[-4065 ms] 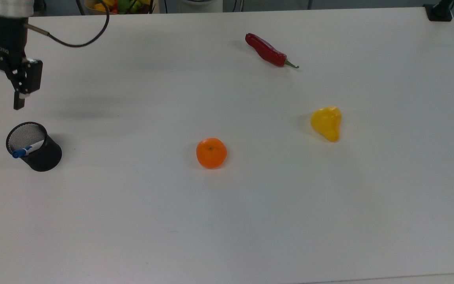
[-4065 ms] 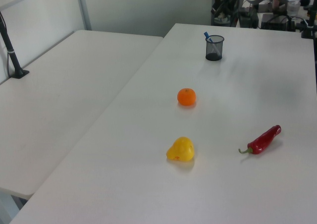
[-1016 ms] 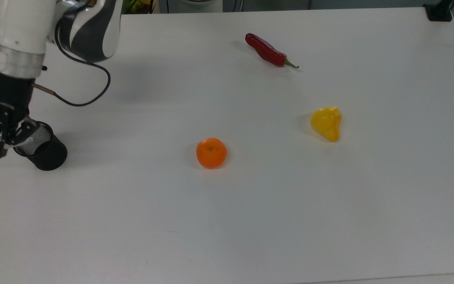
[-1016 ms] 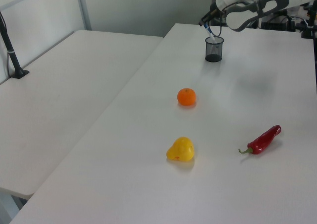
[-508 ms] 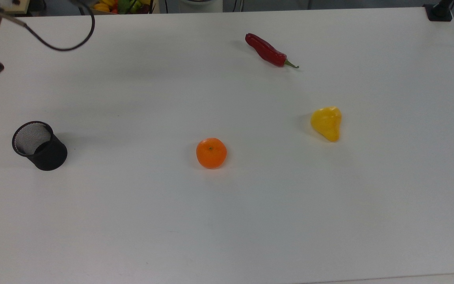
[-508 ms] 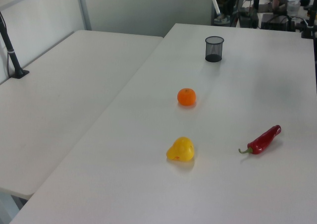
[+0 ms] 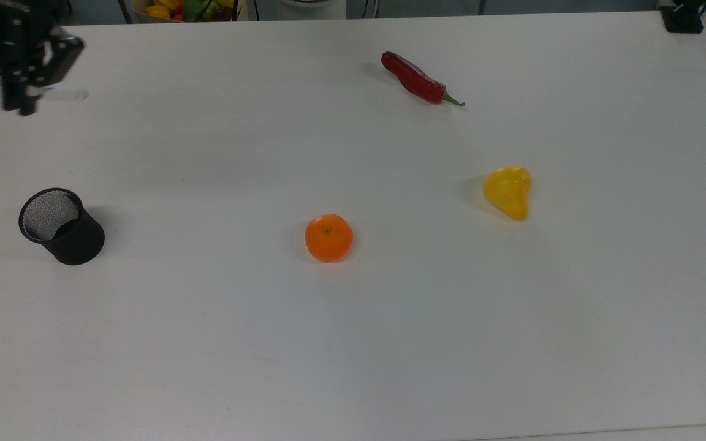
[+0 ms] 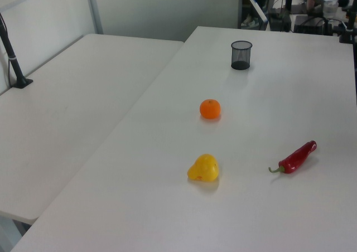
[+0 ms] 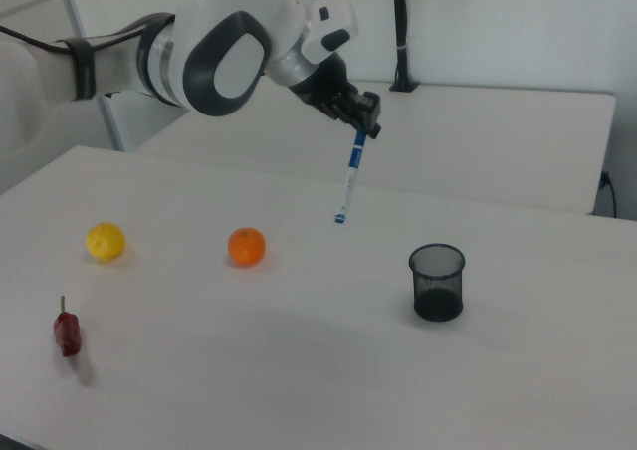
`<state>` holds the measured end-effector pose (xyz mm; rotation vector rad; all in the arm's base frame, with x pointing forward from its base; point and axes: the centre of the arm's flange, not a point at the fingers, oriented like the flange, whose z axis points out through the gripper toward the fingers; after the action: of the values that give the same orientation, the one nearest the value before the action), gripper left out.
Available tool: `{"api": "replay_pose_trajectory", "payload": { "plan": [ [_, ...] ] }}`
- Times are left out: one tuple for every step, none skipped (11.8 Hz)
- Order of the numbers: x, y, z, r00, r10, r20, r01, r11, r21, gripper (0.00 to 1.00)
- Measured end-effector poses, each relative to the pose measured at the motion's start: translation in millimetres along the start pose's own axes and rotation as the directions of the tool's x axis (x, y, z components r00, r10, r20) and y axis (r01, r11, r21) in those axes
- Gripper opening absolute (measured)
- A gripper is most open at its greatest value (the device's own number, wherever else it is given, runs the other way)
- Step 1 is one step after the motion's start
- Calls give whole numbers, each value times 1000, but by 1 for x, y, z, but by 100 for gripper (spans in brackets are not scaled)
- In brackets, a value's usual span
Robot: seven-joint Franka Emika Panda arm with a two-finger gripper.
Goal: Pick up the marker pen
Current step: 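Carry the marker toward the orange and lower it to the table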
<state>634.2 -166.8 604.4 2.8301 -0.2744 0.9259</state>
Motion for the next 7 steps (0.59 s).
{"api": "replay_pose_trajectory", "payload": {
  "plan": [
    [-8,-10,-4,997,-12,79,11,1000,17,17],
    [-22,-29,-10,980,-36,196,27,998,50,17],
    [-30,-41,-13,965,-45,258,25,996,80,17],
    [-39,-53,-16,948,-53,315,17,993,115,17],
    [-51,-70,-19,922,-74,381,15,988,155,17],
    [-66,-91,-17,892,-110,439,28,982,188,17],
    [-78,-110,-12,870,-144,471,49,977,209,17]
  ]
}}
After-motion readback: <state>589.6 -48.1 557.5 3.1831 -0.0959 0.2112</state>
